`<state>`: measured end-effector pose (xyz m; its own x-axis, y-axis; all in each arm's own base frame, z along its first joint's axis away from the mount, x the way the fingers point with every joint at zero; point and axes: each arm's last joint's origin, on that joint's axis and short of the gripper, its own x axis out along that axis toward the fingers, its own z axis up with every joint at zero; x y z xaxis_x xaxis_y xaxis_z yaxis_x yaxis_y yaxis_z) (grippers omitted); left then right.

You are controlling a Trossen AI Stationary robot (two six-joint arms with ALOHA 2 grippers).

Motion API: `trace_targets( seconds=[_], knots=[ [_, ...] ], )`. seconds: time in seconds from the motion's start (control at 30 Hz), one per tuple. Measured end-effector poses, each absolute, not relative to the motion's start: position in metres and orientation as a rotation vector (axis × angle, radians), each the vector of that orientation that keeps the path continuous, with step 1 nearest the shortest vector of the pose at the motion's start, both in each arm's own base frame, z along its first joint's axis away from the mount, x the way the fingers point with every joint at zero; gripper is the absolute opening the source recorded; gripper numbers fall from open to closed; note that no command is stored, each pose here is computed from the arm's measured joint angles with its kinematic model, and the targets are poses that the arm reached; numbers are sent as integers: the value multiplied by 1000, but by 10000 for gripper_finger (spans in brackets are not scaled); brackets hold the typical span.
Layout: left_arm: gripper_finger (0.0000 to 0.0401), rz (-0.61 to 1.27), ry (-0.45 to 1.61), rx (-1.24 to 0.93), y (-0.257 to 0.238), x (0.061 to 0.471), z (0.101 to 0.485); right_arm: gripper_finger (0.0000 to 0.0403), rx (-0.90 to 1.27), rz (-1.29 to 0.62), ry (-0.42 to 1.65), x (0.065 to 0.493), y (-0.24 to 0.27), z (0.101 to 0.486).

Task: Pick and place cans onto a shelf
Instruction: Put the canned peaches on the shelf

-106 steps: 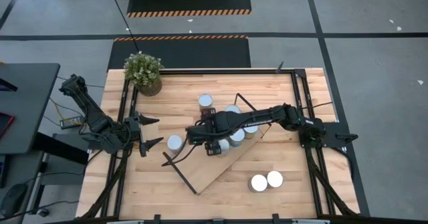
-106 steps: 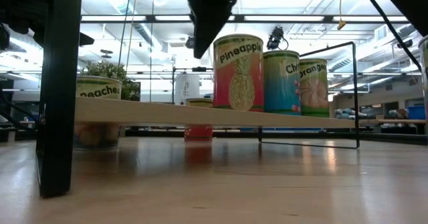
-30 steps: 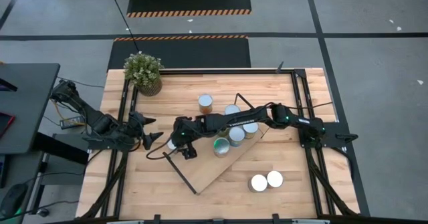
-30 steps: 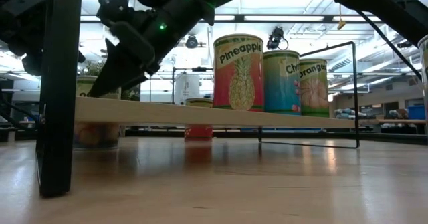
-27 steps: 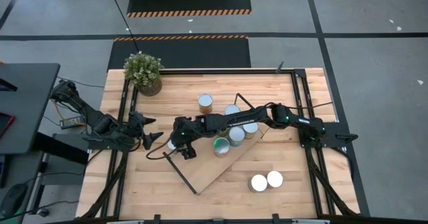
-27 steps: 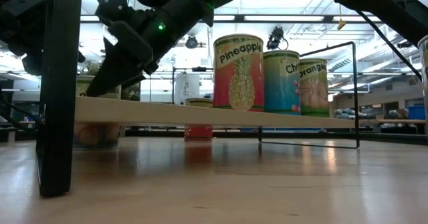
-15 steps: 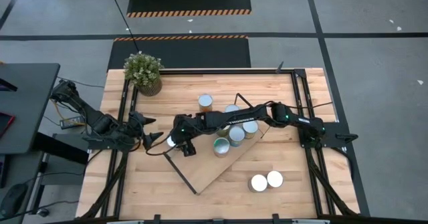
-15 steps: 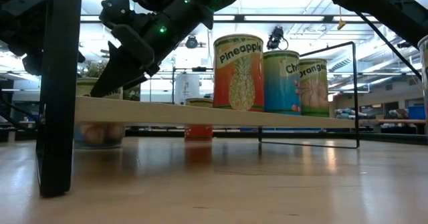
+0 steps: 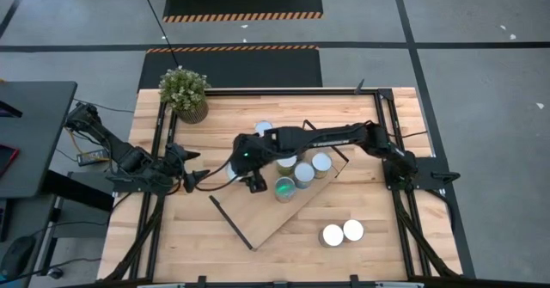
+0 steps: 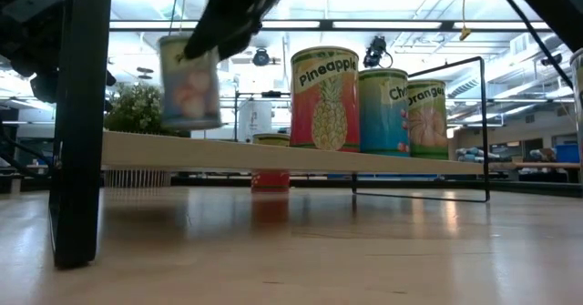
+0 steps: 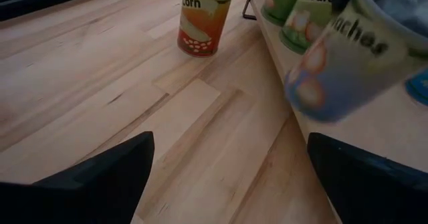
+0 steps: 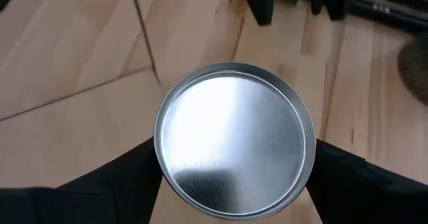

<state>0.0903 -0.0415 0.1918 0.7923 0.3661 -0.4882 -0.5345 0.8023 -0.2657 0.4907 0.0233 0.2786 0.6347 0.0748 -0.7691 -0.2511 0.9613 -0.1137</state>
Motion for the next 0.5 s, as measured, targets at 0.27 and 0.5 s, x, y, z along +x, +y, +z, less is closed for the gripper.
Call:
trace_targets(
  seconds=[0.27, 0.5],
  knots=[
    [400, 499, 434, -408, -41, 90, 192, 323, -169, 242, 1005, 479, 41, 263],
    [400, 500, 438, -405, -42, 90, 191, 325, -137, 218, 1108, 470, 47, 256]
  ],
)
